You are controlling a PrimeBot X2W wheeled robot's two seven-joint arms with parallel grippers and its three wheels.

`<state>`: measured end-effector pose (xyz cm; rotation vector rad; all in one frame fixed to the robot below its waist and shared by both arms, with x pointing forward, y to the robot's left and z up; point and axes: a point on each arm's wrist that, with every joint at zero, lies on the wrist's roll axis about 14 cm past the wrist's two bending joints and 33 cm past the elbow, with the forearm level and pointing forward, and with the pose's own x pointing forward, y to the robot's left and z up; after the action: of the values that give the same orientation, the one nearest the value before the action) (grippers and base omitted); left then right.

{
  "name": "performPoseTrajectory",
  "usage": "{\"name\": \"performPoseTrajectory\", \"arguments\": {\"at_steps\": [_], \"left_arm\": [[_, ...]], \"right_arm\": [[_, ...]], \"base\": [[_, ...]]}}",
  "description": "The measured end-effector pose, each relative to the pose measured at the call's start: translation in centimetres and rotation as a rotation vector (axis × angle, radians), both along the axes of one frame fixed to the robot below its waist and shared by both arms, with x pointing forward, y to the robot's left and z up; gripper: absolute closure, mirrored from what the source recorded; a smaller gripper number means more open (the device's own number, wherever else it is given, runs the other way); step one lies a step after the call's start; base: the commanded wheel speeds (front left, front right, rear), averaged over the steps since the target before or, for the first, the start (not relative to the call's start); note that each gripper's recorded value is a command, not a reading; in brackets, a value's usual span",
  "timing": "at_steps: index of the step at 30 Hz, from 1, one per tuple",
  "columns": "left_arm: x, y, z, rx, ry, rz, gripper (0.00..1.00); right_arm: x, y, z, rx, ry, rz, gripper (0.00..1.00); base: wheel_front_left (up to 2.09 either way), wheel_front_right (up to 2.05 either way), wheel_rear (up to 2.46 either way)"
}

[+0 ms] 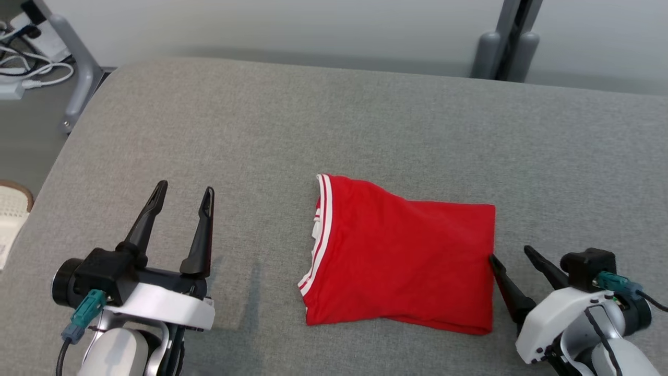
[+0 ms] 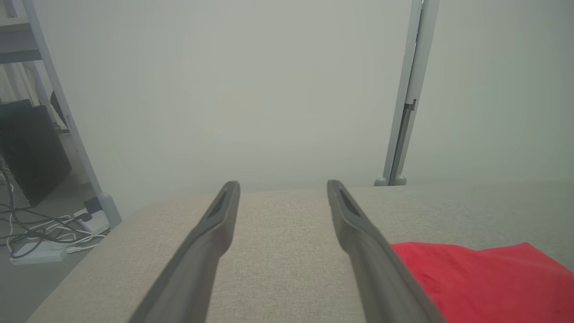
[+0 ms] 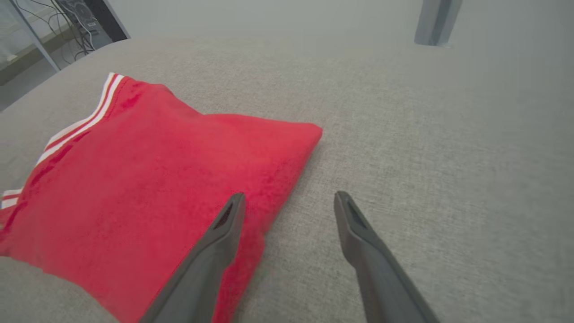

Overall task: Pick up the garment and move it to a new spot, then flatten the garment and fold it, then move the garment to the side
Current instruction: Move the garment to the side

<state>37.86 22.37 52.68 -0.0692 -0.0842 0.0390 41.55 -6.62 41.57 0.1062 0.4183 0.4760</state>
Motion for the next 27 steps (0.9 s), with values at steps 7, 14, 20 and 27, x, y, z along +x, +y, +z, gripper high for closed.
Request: {"name": "performPoseTrajectory", "arguments": {"at_steps": [7,14,20,27], "left_arm": [[0.6,0.9,-1.7,-0.002,0.037,0.029,0.00],[1.2,1.0,-2.2,0.000,0.041,0.027,0.00],[1.9,0.4,-2.2,0.009,0.038,-0.002,0.00],[4.1,-2.3,-1.5,0.027,0.007,-0.109,0.00]], "right_arm": [[-0.2,3.7,-3.6,-0.023,0.134,0.144,0.00],[0.1,4.2,-3.9,-0.015,0.175,0.168,1.00],[0.0,3.0,-3.0,-0.033,0.152,0.162,1.00],[-2.1,-3.2,-2.3,-0.124,0.140,0.059,1.00]], "base": [[0.00,0.00,0.00],[0.00,0.00,0.00],[0.00,0.00,0.00],[0.00,0.00,0.00]]}}
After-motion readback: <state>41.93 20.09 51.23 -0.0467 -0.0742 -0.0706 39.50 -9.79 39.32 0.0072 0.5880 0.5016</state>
